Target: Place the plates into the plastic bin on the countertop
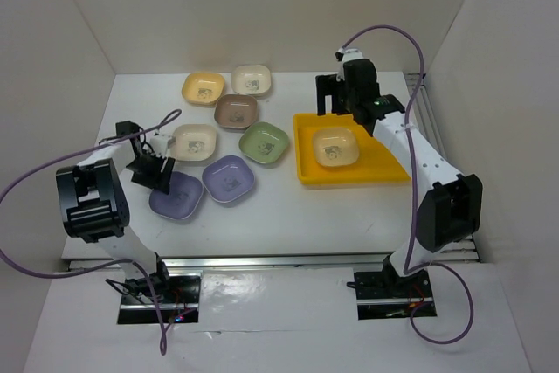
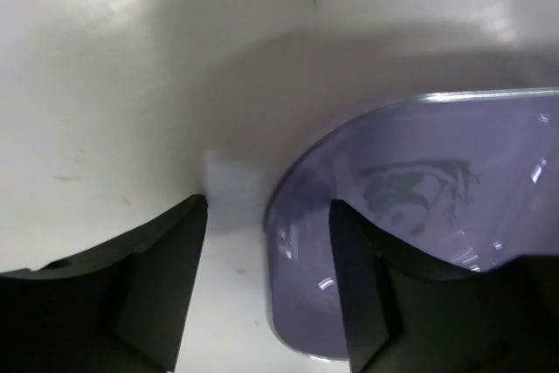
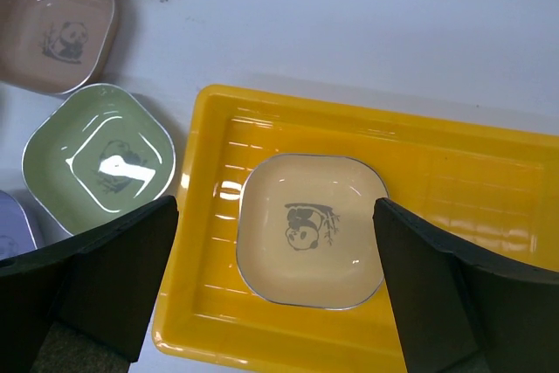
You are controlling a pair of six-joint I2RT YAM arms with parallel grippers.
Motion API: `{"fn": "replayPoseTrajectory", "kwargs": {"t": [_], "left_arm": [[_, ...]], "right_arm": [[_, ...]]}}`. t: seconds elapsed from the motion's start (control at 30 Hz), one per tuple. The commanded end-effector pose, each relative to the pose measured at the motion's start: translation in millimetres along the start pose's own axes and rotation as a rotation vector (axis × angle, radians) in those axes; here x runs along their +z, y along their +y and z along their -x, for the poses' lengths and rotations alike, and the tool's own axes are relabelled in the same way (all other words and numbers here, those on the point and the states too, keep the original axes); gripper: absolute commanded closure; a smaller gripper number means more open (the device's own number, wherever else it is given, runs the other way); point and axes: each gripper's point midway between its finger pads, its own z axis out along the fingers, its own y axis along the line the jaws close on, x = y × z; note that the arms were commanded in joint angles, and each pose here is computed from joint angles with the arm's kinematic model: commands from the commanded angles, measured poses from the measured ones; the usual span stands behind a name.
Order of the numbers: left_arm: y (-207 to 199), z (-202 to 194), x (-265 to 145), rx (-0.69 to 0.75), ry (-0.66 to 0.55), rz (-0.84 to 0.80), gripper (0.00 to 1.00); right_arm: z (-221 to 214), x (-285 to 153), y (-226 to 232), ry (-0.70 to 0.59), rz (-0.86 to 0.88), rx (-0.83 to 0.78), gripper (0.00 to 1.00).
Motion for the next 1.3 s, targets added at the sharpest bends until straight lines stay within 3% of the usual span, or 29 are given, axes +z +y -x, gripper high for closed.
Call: {"fn": "replayPoseTrajectory", "kwargs": {"t": [0.0, 0.03, 0.13, 0.2, 0.37, 0.47, 0.67, 0.83, 1.1, 1.17, 1.23, 1.27], "left_arm": [[5, 1, 12, 0.005, -0.013, -0.03, 0.32], [5, 0, 14, 0.002, -0.004, -0.035, 0.38], [12, -4, 13, -0.003, 0.001, 0.002, 0.72], [16, 2, 3, -0.008, -0.016, 0.034, 1.0], [6, 25, -53, 0.037, -0.09, -0.008, 1.0], [-2, 66, -103, 0.083, -0.221, -0.024, 1.0], [-45, 103, -141, 0.2, -0.24, -0.165, 1.0], [-73, 133, -158, 0.284, -0.257, -0.199, 1.0], [-132, 149, -159, 0.415, -0.241, -0.232, 1.0], [-135, 151, -157, 0.404, -0.236, -0.239, 1.0], [-144, 156, -159, 0.409, -0.243, -0.247, 1.0], [-143, 158, -159, 0.412, -0.251, -0.244, 0.95]], "right_arm": [[20, -20, 12, -0.062, 0.031, -0.011, 0.0], [23, -23, 12, -0.071, 0.032, -0.01, 0.0], [28, -29, 15, -0.081, 0.032, -0.013, 0.0], [26, -30, 27, -0.075, 0.083, -0.02, 0.0], [9, -24, 100, -0.028, 0.28, -0.025, 0.0], [7, -38, 179, -0.073, 0.561, -0.008, 0.0], [-9, -49, 283, -0.059, 0.794, -0.121, 0.0], [-19, -47, 320, -0.041, 0.85, -0.181, 0.01], [-24, -23, 324, -0.048, 0.779, -0.191, 0.04], [-32, -19, 325, -0.034, 0.762, -0.206, 0.13], [-32, -15, 320, -0.035, 0.731, -0.215, 0.53], [-34, -13, 318, -0.029, 0.715, -0.216, 0.72]]}}
